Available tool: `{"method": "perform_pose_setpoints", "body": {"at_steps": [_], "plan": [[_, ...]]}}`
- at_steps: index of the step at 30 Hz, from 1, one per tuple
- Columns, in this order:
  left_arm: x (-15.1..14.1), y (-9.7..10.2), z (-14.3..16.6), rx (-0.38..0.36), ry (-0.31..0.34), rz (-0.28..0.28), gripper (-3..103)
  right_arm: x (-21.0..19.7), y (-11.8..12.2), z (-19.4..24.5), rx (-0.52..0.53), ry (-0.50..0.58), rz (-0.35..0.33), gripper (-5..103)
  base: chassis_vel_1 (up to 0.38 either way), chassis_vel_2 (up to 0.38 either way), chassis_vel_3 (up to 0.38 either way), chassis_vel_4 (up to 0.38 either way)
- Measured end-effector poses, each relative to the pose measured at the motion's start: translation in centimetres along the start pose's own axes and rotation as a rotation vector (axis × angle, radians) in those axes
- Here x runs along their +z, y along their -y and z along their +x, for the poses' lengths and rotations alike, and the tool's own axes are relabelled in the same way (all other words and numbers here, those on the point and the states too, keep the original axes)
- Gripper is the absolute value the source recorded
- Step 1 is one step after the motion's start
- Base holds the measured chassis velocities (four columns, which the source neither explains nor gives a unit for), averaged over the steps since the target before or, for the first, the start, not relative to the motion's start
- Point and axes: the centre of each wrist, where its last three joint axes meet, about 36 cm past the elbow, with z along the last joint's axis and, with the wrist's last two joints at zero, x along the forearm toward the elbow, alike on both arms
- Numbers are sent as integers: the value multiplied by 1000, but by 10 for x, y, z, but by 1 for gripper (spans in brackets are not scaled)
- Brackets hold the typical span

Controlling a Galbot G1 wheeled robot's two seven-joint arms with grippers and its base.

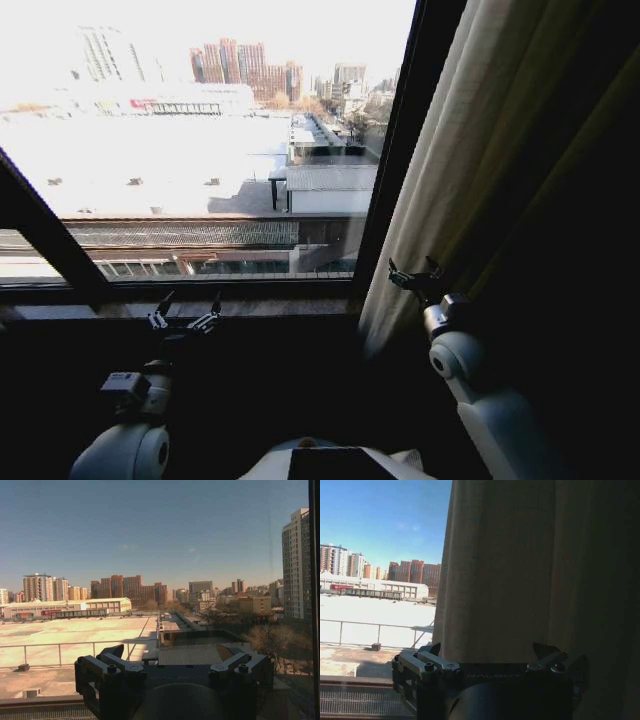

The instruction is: Open the curtains by pulling them apart, changing their state from closed to fully open.

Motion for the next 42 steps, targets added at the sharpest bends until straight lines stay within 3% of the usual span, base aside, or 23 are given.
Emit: {"method": "perform_pose_setpoints", "body": {"at_steps": [10,19,21,26,29,32,38,40,41,42], "plan": [[2,1,2,1,-3,3,100,7,26,-46,54,-20,-3,100,-5,-3,2,-1],[2,3,2,10,-1,-1,100,2,26,-74,60,0,-19,102,0,0,0,0],[2,3,2,10,-1,-2,100,1,24,-79,56,4,-26,93,0,0,0,0],[2,2,2,7,-1,-5,100,0,20,-81,46,7,-31,83,0,0,0,0],[2,3,3,6,0,-4,100,0,18,-82,40,9,-31,66,0,0,0,0],[3,3,3,6,4,-4,100,-1,19,-82,39,11,-29,61,0,0,0,0],[3,4,3,7,5,-4,100,-5,23,-83,36,21,-16,34,0,0,0,0],[3,4,3,7,5,-4,100,-5,24,-83,35,22,-15,34,0,0,0,0],[3,4,3,7,5,-3,100,-7,24,-83,27,26,-16,23,0,0,0,0],[3,4,3,7,6,-2,100,-7,24,-83,24,27,-17,23,0,0,0,0]]}}
